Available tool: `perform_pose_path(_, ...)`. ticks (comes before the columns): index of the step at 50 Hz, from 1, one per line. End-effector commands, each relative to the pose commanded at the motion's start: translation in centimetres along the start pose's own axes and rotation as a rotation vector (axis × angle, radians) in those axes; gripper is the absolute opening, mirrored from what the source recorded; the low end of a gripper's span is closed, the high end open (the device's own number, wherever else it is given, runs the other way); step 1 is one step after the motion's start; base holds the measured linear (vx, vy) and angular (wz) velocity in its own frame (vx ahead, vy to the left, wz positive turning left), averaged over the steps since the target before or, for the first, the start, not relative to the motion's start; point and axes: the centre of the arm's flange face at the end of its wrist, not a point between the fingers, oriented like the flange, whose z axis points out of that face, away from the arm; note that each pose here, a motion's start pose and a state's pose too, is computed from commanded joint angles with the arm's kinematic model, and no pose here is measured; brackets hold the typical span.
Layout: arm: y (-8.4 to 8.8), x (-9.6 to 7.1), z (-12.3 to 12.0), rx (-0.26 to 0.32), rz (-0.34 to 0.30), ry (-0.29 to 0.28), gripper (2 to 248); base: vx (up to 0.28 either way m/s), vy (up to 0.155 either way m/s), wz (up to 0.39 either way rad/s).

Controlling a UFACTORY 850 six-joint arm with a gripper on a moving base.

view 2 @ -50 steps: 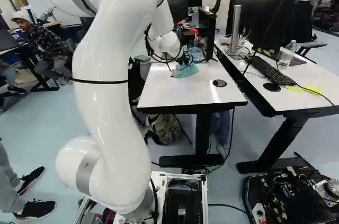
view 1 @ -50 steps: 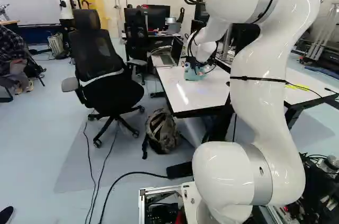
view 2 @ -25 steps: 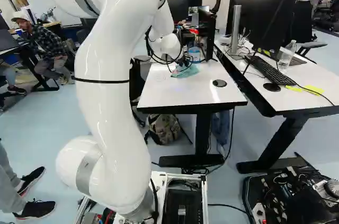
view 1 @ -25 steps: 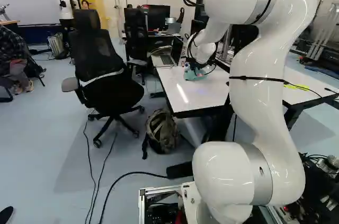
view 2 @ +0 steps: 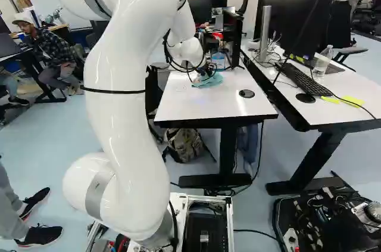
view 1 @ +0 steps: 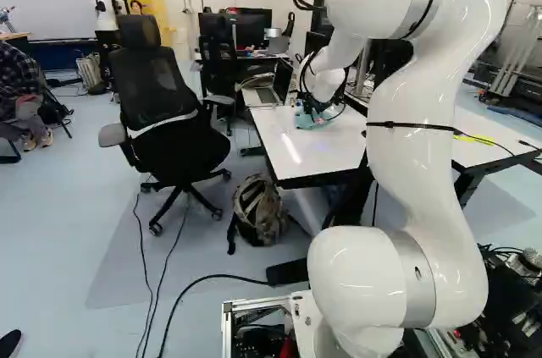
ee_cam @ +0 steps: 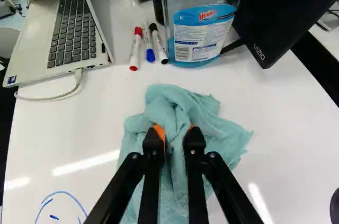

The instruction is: Clean the table with the green towel

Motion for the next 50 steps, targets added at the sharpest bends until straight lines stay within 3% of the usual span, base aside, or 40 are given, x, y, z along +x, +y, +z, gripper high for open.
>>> perform_pose_path(33, -0.1, -0.1, 0.1, 0.001, -0.001, -0.019, 51, 0.000, 0.000, 0.000)
perform_pose_path(50, -0.6, 1.5, 2.0, 0.006, -0.006, 0.000, 51, 0.000, 0.000, 0.000)
